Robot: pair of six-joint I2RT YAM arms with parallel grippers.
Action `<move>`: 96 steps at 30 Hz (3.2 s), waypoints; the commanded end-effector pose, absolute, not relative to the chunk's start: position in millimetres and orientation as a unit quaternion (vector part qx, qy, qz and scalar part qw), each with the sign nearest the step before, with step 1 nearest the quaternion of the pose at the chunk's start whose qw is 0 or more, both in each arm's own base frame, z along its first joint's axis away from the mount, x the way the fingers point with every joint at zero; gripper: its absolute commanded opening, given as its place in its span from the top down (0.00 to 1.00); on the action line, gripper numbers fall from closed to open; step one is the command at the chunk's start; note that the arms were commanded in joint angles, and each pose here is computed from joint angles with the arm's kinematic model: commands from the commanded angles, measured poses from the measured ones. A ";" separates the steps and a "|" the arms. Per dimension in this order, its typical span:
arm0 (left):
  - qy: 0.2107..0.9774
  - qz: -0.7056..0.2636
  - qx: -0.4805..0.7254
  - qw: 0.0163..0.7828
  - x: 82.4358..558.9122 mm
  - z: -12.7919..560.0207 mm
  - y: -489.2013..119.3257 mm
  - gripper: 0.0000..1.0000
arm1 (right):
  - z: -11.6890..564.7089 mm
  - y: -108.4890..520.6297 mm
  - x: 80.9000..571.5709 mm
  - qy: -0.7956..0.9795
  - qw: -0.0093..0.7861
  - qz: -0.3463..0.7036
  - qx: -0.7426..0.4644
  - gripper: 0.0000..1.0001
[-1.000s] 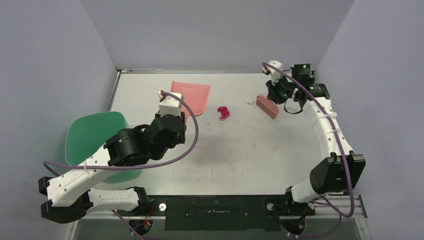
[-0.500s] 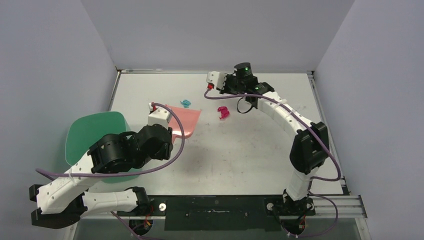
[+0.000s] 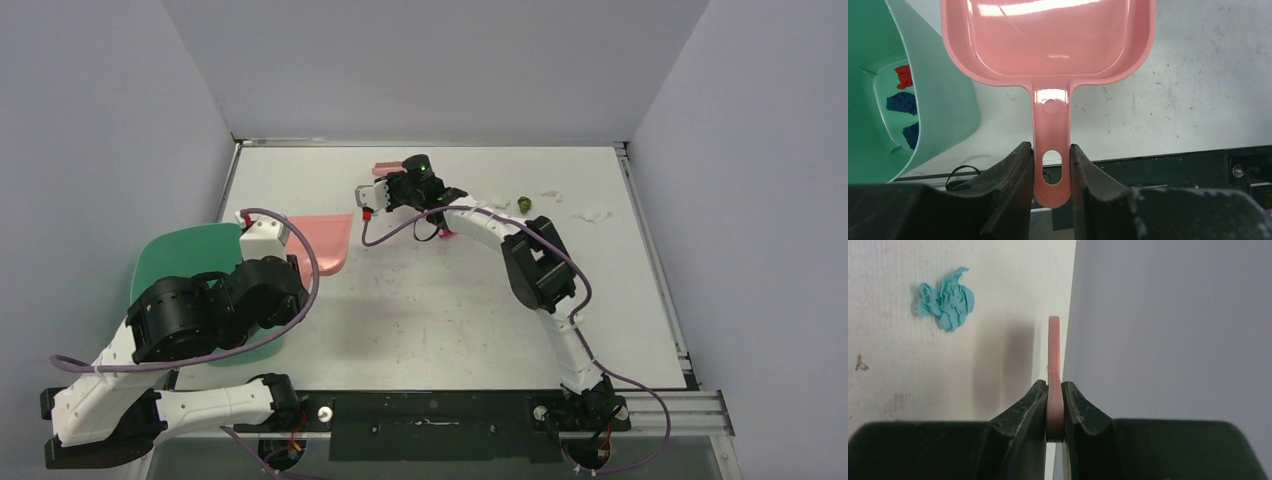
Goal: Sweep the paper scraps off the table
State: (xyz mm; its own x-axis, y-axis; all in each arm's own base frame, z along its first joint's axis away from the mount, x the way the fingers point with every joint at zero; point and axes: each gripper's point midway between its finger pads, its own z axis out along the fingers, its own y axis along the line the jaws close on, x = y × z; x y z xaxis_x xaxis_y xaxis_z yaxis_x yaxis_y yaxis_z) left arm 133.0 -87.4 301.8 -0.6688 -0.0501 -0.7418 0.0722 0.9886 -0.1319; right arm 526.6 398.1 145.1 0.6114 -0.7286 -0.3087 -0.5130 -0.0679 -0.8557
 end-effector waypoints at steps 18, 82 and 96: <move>0.890 -0.100 -0.048 0.441 140.7 321.2 -80.9 1.00 | 117.3 424.3 402.7 0.341 0.401 0.071 -0.847 0.95; 0.944 -0.113 0.270 0.156 156.4 74.1 -261.5 1.00 | 119.2 203.8 405.8 0.834 0.277 0.142 -0.456 0.95; 0.940 -0.107 0.277 0.169 204.5 58.4 -300.7 1.00 | 154.3 264.0 294.2 0.820 0.213 0.340 -0.408 0.95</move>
